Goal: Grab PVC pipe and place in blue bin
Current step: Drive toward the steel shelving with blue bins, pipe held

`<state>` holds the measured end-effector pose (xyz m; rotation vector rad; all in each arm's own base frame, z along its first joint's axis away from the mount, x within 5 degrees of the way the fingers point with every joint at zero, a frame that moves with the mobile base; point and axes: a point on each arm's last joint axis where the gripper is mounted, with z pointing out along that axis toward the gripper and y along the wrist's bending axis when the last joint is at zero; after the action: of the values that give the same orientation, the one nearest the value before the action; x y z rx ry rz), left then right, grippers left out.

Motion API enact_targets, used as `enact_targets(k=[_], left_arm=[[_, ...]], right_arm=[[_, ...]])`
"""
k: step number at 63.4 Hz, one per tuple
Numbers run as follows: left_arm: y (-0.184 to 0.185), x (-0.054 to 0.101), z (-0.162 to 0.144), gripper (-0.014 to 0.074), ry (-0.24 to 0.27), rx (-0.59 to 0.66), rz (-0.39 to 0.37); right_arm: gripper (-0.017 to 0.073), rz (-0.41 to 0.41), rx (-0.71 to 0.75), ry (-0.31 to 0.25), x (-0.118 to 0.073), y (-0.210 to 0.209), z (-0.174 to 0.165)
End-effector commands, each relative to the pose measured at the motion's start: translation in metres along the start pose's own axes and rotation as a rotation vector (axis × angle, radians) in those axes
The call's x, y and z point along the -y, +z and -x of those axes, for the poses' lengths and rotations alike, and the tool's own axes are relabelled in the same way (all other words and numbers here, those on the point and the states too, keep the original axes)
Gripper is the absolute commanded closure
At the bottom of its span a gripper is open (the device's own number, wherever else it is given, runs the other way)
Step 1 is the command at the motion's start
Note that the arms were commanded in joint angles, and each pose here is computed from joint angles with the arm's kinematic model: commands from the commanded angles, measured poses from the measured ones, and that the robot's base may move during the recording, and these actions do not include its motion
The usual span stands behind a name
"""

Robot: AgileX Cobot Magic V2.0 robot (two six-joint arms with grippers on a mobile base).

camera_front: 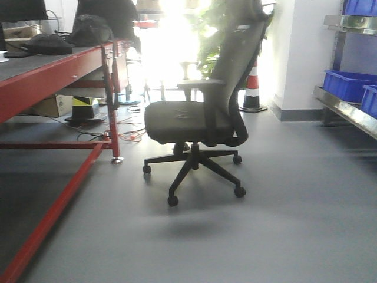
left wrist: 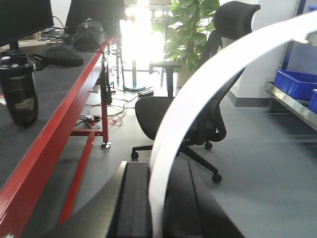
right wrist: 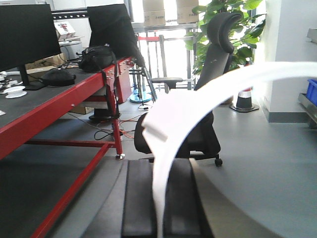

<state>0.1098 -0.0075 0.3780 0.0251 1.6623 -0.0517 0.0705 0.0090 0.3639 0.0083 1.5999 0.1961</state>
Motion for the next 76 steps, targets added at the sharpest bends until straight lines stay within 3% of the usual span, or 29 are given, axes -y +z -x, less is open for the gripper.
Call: enact_targets(k=[1, 76], left_arm=[[-0.0009, 0.0006, 0.0031, 0.0704, -0.006, 0.033, -0.008], [-0.0009, 0.0006, 0.0031, 0.0704, -0.006, 0.033, -0.008]], right_arm=[[0.0721, 0.002, 0.036, -0.011, -0.0004, -0.0021, 0.0048], [0.0721, 0.002, 0.036, -0.011, -0.0004, -0.0021, 0.0048]])
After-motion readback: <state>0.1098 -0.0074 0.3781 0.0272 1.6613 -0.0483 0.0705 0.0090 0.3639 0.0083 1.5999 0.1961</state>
